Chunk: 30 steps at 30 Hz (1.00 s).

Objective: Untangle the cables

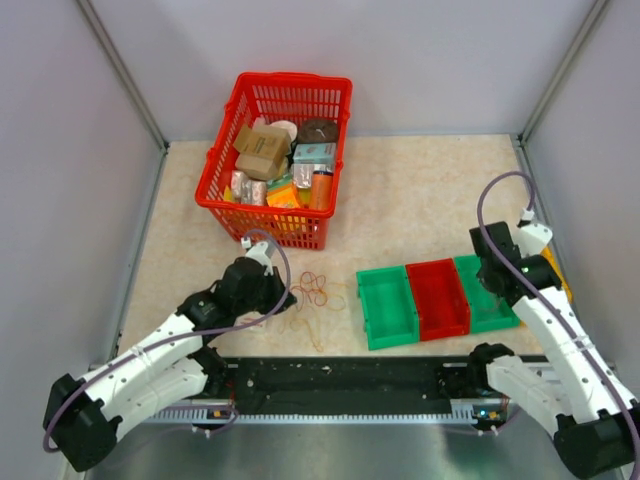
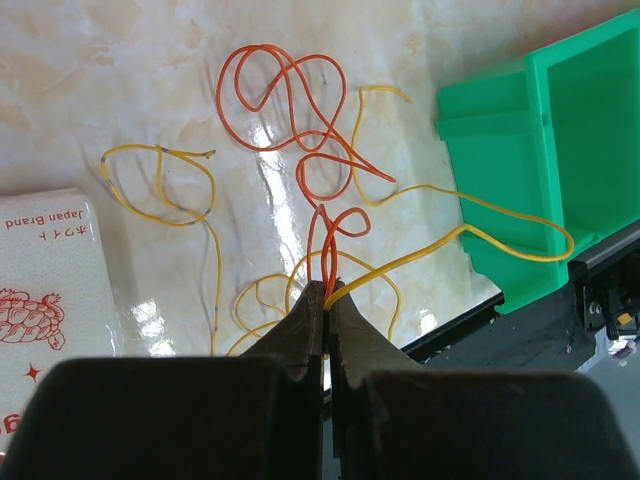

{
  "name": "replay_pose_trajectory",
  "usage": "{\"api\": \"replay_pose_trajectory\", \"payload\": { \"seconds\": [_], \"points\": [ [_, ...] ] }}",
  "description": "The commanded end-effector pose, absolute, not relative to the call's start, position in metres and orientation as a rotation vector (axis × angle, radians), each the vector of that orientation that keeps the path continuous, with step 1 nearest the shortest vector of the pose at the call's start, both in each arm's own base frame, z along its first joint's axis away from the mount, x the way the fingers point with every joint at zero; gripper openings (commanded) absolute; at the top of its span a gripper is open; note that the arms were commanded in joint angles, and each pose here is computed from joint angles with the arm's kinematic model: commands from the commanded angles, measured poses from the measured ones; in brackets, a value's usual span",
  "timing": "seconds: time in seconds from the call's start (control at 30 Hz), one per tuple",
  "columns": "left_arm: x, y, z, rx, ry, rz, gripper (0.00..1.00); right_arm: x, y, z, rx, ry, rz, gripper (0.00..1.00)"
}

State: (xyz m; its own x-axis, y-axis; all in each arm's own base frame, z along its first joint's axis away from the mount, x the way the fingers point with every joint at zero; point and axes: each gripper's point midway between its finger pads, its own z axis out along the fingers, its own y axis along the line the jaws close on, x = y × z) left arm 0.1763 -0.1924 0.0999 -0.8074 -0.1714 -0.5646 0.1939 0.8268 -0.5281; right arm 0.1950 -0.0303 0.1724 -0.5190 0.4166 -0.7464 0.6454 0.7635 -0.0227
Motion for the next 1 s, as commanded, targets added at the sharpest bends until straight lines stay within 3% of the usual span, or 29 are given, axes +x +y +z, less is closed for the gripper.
{"api": "replay_pose_trajectory", "payload": {
  "seconds": [0.0, 0.2, 0.27, 0.33, 0.4, 0.43, 0.57, 0.67, 0.83, 0.97],
  "points": [
    [0.183, -0.196, 0.128, 0.042, 2.298, -0.815, 0.0, 0.215, -0.016, 0.144, 0.879, 2.209, -0.172, 0.0],
    [0.183, -0.199, 0.132, 0.052, 2.294, -0.833, 0.0, 0.224, -0.023, 0.111, 0.918, 2.32, -0.163, 0.0],
    [0.183, -0.199, 0.132, 0.06, 2.292, -0.834, 0.0, 0.228, -0.023, 0.111, 0.907, 2.331, -0.166, 0.12],
    [0.184, -0.2, 0.132, 0.063, 2.292, -0.833, 0.0, 0.23, -0.02, 0.115, 0.885, 2.332, -0.146, 0.33],
    [0.184, -0.2, 0.131, 0.065, 2.292, -0.836, 0.0, 0.234, -0.016, 0.128, 0.846, 2.314, -0.102, 0.61],
    [0.184, -0.201, 0.131, 0.064, 2.292, -0.841, 0.0, 0.235, -0.014, 0.137, 0.826, 2.3, -0.09, 0.95],
    [0.185, -0.203, 0.128, 0.06, 2.297, -0.85, 0.0, 0.221, -0.005, 0.178, 0.705, 2.269, -0.178, 0.97],
    [0.186, -0.207, 0.134, 0.063, 2.293, -0.864, 0.0, 0.22, 0.035, 0.204, 0.5, 2.259, -0.109, 0.95],
    [0.185, -0.214, 0.145, 0.097, 2.27, -0.923, 0.0, 0.227, 0.178, 0.222, -0.109, 2.159, 0.298, 0.95],
    [0.179, -0.216, 0.152, 0.138, 2.264, -0.955, 0.0, 0.18, 0.297, 0.222, -0.63, 1.972, 0.805, 0.92]
  ]
}}
